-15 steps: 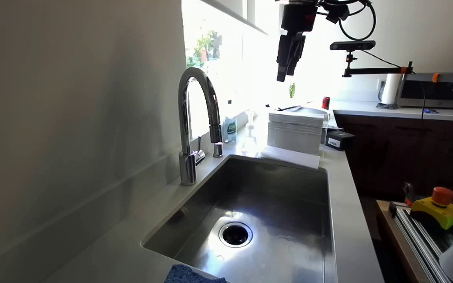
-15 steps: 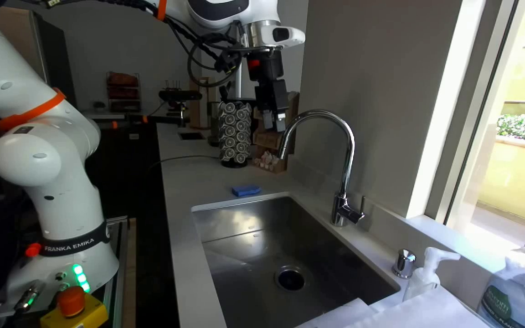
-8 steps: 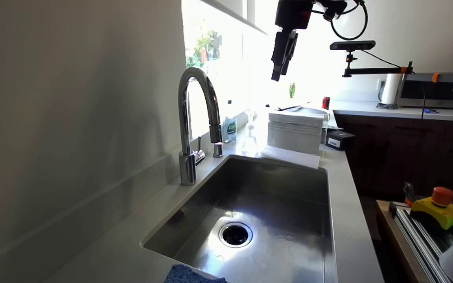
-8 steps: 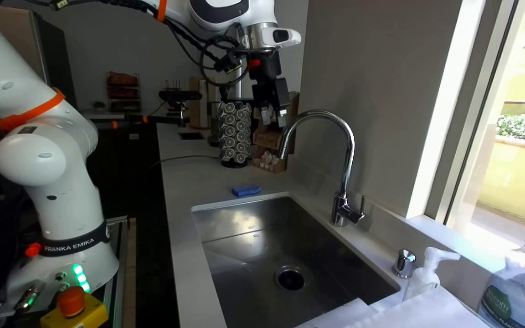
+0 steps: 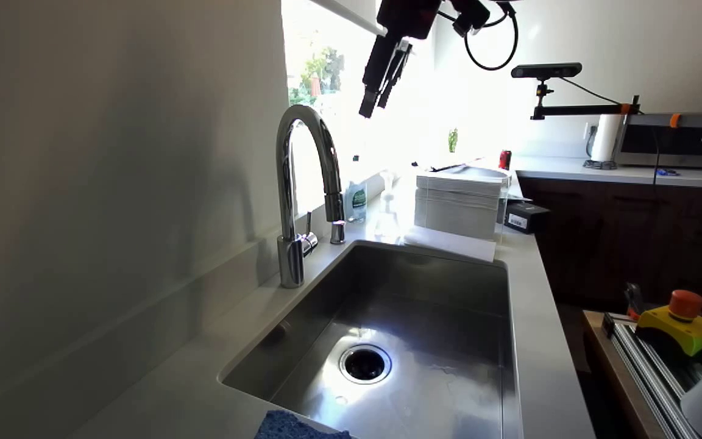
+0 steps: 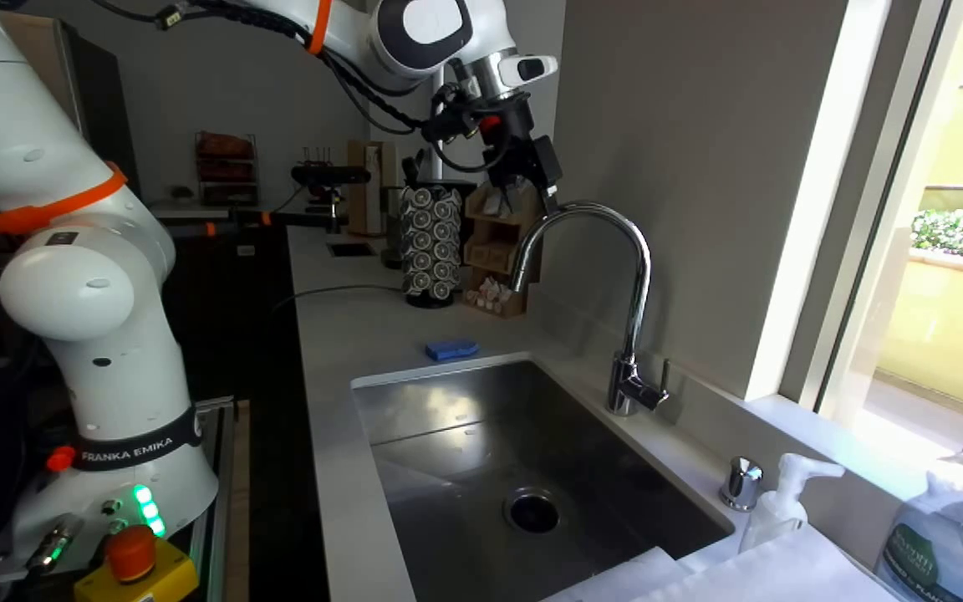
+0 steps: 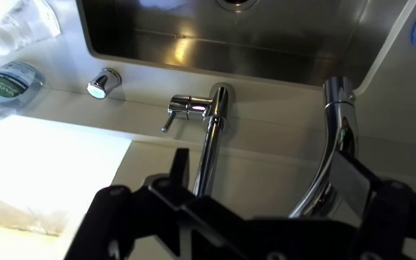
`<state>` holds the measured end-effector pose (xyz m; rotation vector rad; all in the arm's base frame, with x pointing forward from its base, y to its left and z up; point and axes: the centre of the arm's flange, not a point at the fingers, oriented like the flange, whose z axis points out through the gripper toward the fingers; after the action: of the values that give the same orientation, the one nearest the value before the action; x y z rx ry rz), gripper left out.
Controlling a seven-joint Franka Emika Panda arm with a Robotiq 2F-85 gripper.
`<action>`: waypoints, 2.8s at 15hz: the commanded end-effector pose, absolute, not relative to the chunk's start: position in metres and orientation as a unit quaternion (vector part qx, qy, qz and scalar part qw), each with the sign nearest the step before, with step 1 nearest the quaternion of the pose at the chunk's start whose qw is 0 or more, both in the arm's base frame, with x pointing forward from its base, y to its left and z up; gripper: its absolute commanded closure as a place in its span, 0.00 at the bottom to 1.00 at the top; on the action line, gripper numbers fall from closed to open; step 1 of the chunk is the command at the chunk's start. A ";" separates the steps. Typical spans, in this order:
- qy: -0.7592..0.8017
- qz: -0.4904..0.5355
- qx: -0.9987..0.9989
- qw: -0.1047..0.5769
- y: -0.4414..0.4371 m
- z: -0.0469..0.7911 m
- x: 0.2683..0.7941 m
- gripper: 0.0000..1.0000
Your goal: Move the faucet to the center of the sink then move the faucet handle to the right.
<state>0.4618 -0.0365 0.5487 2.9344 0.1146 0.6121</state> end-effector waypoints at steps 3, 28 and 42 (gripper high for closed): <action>0.054 0.233 0.970 0.042 -0.011 0.541 0.491 0.00; -0.023 0.227 0.969 0.098 0.034 0.509 0.497 0.79; -0.033 0.223 0.970 0.093 0.039 0.527 0.483 0.61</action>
<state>0.4881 0.0399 0.5279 2.8860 -0.0817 0.6903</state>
